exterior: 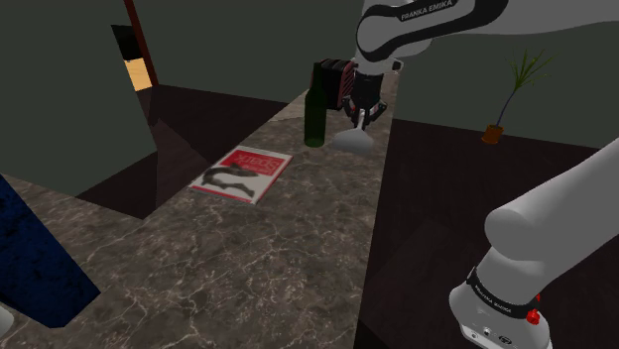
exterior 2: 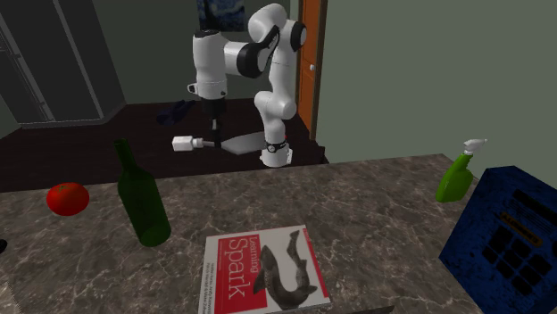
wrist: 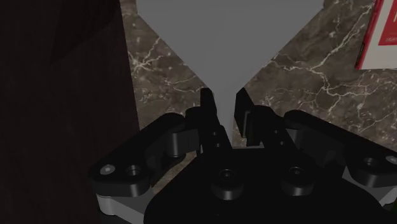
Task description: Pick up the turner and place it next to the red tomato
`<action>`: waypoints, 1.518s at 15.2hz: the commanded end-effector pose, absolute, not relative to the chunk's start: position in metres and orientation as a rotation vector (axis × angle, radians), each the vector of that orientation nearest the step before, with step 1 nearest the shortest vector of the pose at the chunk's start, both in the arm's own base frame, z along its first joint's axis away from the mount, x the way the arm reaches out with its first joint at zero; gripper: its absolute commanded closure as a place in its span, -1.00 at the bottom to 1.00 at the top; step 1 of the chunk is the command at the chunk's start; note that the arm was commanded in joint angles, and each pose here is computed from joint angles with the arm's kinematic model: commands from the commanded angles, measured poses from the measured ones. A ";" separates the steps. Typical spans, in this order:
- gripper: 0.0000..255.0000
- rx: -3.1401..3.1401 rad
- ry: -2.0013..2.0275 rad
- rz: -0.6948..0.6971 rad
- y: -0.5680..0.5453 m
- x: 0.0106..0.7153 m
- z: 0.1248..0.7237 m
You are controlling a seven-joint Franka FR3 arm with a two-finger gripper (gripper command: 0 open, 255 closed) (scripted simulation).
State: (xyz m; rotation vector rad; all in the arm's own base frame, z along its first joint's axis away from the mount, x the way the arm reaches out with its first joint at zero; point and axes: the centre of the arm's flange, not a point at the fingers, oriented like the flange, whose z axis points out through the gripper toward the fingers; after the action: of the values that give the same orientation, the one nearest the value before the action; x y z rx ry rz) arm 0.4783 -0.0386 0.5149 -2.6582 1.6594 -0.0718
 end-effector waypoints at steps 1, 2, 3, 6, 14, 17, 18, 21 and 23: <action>1.00 -2.659 1.658 -0.073 -0.064 0.486 0.517; 1.00 -2.659 1.658 -0.073 -0.076 0.490 0.517; 1.00 -2.659 1.658 -0.073 -0.089 0.493 0.517; 1.00 -2.659 1.658 -0.073 -0.127 0.505 0.517; 1.00 -2.659 1.658 -0.073 -0.228 0.535 0.517; 1.00 -2.659 1.658 -0.073 -0.266 0.546 0.517; 1.00 -2.659 1.658 -0.073 -0.279 0.550 0.517; 1.00 -2.659 1.658 -0.073 -0.317 0.561 0.517; 1.00 -2.659 1.658 -0.073 -0.342 0.569 0.517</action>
State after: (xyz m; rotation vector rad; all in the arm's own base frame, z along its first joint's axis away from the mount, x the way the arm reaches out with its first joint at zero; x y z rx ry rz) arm 0.5668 -0.3274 0.5159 -2.6588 1.6586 -0.0724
